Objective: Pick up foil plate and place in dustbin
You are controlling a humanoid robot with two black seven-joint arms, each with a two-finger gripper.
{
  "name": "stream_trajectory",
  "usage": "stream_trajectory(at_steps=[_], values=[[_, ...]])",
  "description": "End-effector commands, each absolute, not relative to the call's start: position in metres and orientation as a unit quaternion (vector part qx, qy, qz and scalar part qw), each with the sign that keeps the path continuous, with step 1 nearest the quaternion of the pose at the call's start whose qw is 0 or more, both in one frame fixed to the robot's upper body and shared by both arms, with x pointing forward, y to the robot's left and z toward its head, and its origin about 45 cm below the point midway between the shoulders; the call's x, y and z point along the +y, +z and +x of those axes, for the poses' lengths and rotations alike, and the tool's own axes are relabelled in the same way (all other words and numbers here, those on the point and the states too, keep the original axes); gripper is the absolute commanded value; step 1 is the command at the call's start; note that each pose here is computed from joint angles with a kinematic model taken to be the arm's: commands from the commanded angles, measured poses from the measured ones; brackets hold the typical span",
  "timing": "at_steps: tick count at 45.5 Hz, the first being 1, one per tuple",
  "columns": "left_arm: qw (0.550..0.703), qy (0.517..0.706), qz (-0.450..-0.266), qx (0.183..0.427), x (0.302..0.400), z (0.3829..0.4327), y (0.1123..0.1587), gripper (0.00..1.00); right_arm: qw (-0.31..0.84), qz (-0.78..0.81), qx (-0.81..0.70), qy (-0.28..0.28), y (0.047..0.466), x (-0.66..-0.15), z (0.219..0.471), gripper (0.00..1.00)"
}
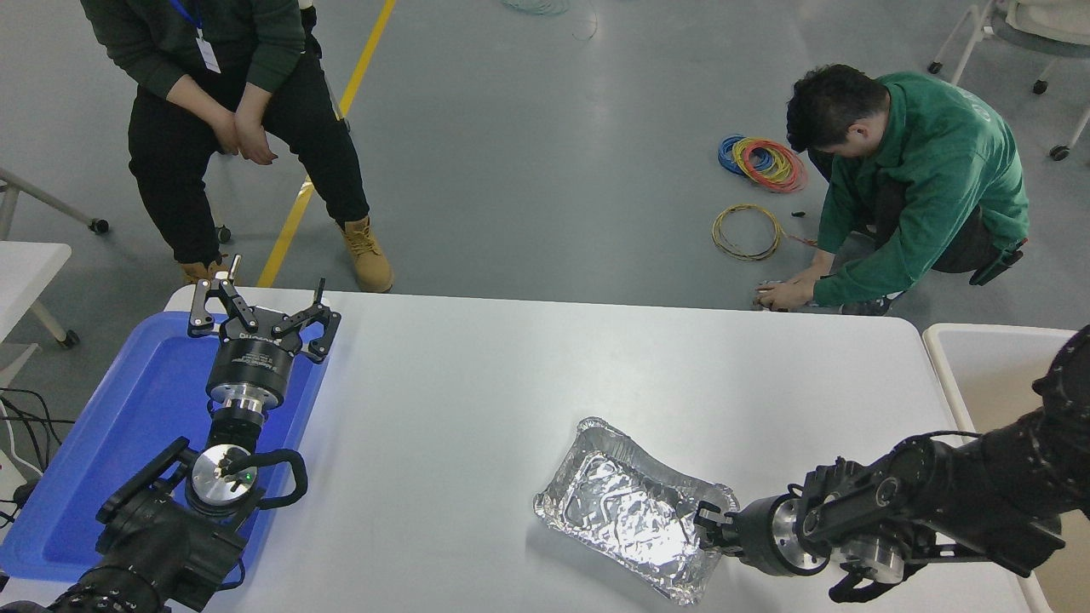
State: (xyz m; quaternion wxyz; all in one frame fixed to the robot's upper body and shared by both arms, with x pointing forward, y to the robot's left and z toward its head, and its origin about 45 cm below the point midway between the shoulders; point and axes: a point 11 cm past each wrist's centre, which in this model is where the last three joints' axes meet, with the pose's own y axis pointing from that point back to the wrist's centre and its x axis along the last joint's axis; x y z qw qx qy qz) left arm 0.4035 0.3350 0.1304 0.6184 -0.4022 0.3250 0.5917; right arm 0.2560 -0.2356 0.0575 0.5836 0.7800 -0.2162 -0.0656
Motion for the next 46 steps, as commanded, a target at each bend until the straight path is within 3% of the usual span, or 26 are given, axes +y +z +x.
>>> stream_trajectory(at_steps=[1, 8, 26, 46], values=[[0.619, 0.592, -0.402, 0.325, 0.3353, 0.4035, 0.1306, 1.00, 0.596, 0.771, -0.219, -0.038, 0.075, -0.246, 0.275, 0.00], [0.619, 0.591, -0.402, 0.326, 0.3345, 0.4035, 0.1303, 1.00, 0.615, 0.759, -0.211, -0.023, 0.104, -0.269, 0.299, 0.00], [0.619, 0.592, -0.402, 0.325, 0.3353, 0.4035, 0.1306, 1.00, 0.646, 0.736, -0.197, 0.042, 0.232, -0.296, 0.367, 0.00], [0.618, 0.592, -0.402, 0.325, 0.3353, 0.4035, 0.1304, 1.00, 0.662, 0.722, -0.174, 0.098, 0.345, -0.288, 0.392, 0.00]])
